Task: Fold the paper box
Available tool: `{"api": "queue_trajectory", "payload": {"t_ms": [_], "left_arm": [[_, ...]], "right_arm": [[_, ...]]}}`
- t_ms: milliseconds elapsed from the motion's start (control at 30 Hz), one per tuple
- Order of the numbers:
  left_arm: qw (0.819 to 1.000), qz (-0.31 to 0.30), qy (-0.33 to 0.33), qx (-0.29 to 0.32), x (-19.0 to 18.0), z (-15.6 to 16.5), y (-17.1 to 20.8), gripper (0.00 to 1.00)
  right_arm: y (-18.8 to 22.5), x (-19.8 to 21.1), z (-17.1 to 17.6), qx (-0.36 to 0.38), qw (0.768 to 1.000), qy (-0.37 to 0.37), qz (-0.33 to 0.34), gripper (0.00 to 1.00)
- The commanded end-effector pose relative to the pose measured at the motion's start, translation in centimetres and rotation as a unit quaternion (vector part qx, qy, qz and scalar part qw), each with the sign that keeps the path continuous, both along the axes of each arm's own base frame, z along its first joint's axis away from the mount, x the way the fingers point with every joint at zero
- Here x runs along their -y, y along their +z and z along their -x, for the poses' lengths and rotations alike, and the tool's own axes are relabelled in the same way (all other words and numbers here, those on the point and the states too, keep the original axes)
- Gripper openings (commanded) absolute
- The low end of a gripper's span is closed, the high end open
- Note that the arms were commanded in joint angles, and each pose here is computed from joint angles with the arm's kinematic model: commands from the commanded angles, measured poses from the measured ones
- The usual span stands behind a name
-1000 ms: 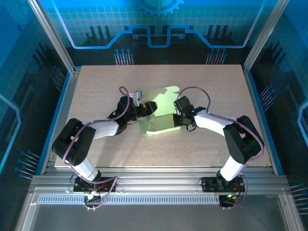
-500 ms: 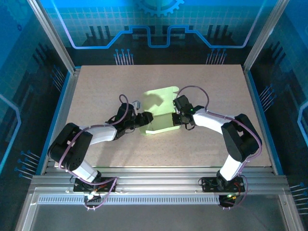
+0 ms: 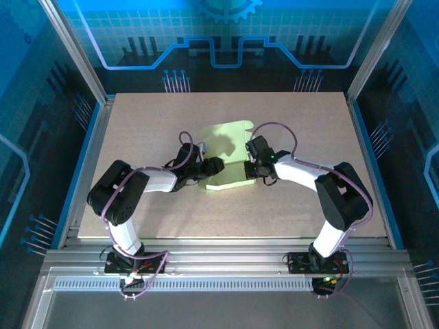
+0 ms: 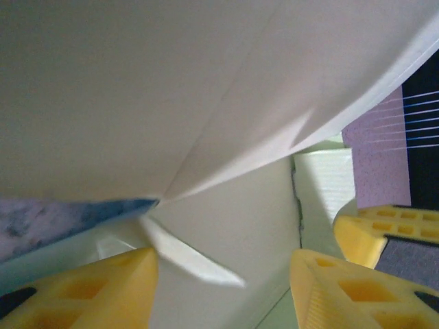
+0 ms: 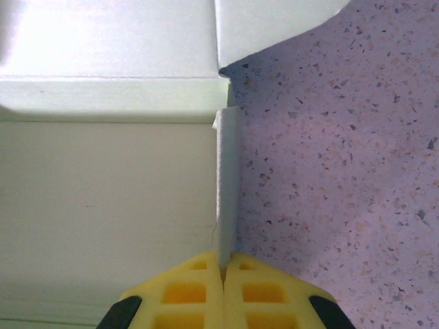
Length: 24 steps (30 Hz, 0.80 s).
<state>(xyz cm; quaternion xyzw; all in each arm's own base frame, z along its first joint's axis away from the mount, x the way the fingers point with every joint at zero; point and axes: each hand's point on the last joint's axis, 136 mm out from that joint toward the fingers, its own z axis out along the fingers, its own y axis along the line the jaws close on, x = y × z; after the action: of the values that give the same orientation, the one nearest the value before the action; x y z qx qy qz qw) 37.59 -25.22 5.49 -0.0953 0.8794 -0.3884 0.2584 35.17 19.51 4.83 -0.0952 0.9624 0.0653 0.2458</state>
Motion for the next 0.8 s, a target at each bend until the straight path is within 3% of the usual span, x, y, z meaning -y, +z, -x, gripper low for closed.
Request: {"api": "queue_trajectory", "payload": {"t_ms": [0,300,467,533,667,767], "left_arm": [[1.0,0.016,-0.004,0.015,1.2,-1.6,1.1,0.54],[0.999,0.009,0.05,-0.01,0.5,-3.7,0.2,0.57],[0.999,0.026,0.04,0.011,0.5,-3.6,1.5,0.6],[0.998,0.022,0.029,0.046,0.3,-3.2,3.1,0.68],[0.994,-0.019,0.036,0.1,-1.8,-1.9,5.8,0.99],[0.993,-0.06,0.069,0.077,-4.2,-0.3,6.4,0.99]], "right_arm": [[-0.1,-1.6,0.6,-0.007,1.0,0.019,-0.013,0.0],[0.3,-2.2,0.8,0.002,0.999,0.046,-0.007,0.0],[0.5,-0.2,0.3,0.012,1.0,0.001,0.021,0.0],[0.7,0.6,0.0,0.013,0.999,-0.019,0.025,0.0],[1.0,1.8,-0.5,0.017,0.998,-0.051,0.025,0.0],[1.4,2.2,-0.8,0.023,0.998,-0.062,0.02,0.0]]}}
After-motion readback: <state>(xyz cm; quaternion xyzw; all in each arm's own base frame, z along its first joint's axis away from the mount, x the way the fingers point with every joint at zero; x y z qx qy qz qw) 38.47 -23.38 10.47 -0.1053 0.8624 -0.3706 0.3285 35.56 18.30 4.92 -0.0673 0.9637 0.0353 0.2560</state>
